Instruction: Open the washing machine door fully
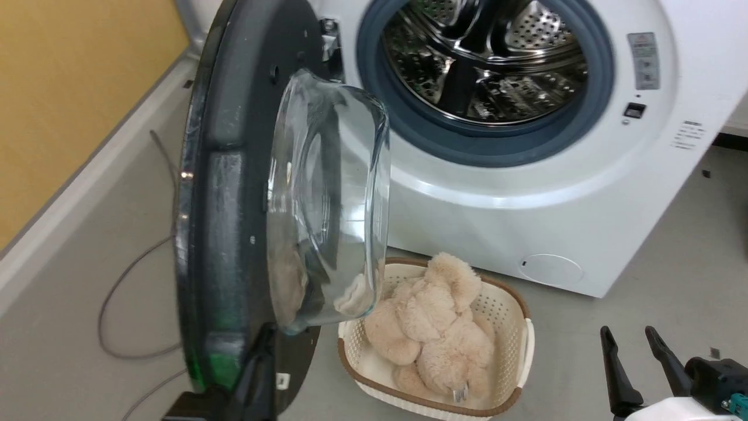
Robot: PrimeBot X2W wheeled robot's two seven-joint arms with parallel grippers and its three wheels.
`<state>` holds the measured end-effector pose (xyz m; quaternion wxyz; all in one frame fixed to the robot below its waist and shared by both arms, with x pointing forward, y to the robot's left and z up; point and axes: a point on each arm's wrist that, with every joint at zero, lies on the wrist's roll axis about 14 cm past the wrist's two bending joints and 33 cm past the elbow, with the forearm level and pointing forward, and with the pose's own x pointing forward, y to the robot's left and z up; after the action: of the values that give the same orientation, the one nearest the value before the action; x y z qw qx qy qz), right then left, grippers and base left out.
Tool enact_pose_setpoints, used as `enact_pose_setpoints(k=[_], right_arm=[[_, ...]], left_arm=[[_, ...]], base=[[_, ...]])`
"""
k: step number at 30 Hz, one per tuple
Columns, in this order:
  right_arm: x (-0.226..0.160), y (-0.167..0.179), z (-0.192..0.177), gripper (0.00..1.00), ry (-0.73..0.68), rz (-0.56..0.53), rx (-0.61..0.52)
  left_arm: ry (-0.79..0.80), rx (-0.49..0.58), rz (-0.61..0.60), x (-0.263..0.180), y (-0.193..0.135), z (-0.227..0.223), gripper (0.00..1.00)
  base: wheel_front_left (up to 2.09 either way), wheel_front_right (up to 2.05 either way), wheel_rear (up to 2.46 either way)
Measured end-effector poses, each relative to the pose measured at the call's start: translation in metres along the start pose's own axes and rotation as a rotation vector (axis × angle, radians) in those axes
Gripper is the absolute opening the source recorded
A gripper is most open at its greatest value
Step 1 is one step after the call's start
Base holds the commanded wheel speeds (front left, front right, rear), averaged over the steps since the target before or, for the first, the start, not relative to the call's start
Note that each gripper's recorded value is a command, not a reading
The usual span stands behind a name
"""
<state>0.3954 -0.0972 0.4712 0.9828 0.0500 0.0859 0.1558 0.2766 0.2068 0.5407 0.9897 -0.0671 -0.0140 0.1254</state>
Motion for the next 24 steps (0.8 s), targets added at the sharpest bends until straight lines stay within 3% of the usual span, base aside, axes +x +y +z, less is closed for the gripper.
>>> enact_pose_setpoints(k=[14, 24], right_arm=[[-0.003, -0.003, -0.004, 1.00, 0.014, -0.009, 0.005], [-0.003, -0.014, -0.011, 1.00, 0.039, -0.040, 0.014]], left_arm=[[0.013, 0.054, 0.271, 0.005, 0.102, -0.018, 0.00], [-0.042, 0.085, 0.405, 0.034, 0.172, -0.007, 0.00]], base=[[0.00, 0.00, 0.00], [0.00, 0.00, 0.00]])
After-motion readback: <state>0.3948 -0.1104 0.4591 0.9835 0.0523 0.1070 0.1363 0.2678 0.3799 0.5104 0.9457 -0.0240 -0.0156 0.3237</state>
